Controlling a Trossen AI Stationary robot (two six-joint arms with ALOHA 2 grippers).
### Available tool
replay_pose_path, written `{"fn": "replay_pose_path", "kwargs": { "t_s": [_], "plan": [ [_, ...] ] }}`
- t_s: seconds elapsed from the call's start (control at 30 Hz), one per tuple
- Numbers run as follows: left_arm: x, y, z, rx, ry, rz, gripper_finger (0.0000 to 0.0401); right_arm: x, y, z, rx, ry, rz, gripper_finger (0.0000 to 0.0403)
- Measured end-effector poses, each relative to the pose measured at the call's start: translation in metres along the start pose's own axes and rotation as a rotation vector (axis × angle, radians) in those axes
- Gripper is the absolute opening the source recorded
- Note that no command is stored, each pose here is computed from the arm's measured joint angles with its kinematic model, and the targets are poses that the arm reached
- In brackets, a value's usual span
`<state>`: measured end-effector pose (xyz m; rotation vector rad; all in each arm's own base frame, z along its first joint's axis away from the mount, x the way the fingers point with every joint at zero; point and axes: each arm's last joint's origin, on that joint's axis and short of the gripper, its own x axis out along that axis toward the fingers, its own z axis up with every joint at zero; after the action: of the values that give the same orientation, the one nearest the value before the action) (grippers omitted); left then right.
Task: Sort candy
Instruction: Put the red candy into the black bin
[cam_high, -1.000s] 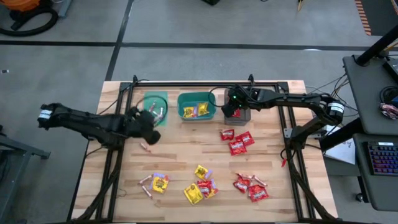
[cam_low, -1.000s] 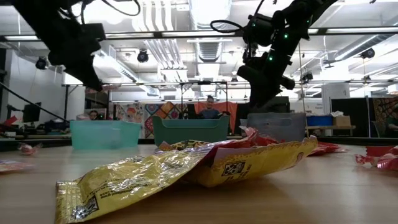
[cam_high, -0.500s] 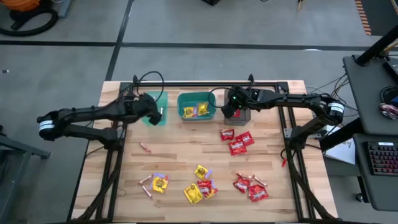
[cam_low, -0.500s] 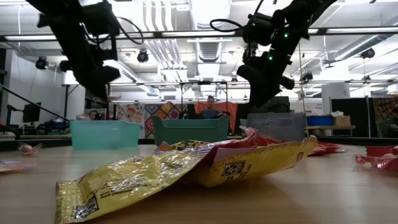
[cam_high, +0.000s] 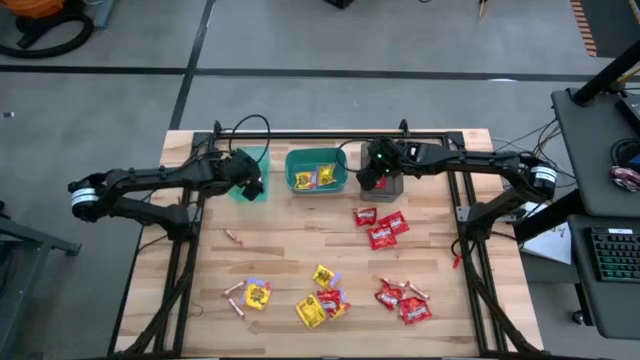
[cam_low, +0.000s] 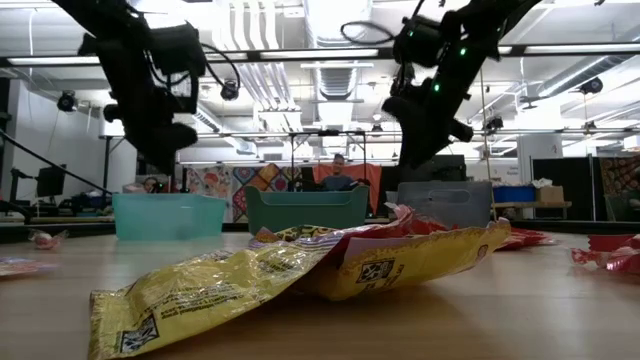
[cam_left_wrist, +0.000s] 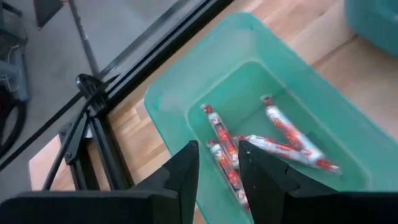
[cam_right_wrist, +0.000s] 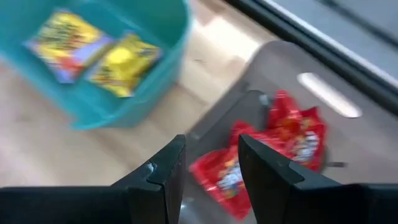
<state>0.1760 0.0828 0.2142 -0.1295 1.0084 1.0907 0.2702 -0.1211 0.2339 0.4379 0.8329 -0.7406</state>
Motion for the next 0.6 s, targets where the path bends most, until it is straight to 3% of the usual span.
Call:
{"fn": "replay_pose_path", "kwargs": {
  "t_s": [0.23,0.37,0.6],
  "plan": [
    [-0.041,-0.012,-0.007,0.048,-0.115,-0.270,0.0095,-0.038,0.023,-0.001,0.016,-0.017,0.266,0.0138],
    [-0.064,-0.021,-0.019,0.132,-0.164,-0.428,0.0095,-0.053,0.046,-0.013,-0.051,0.010,0.383,0.0138],
    [-0.092,-0.036,-0.039,0.236,-0.219,-0.586,0.0095,-0.062,0.080,-0.043,-0.129,0.121,0.446,0.0138]
  ]
}}
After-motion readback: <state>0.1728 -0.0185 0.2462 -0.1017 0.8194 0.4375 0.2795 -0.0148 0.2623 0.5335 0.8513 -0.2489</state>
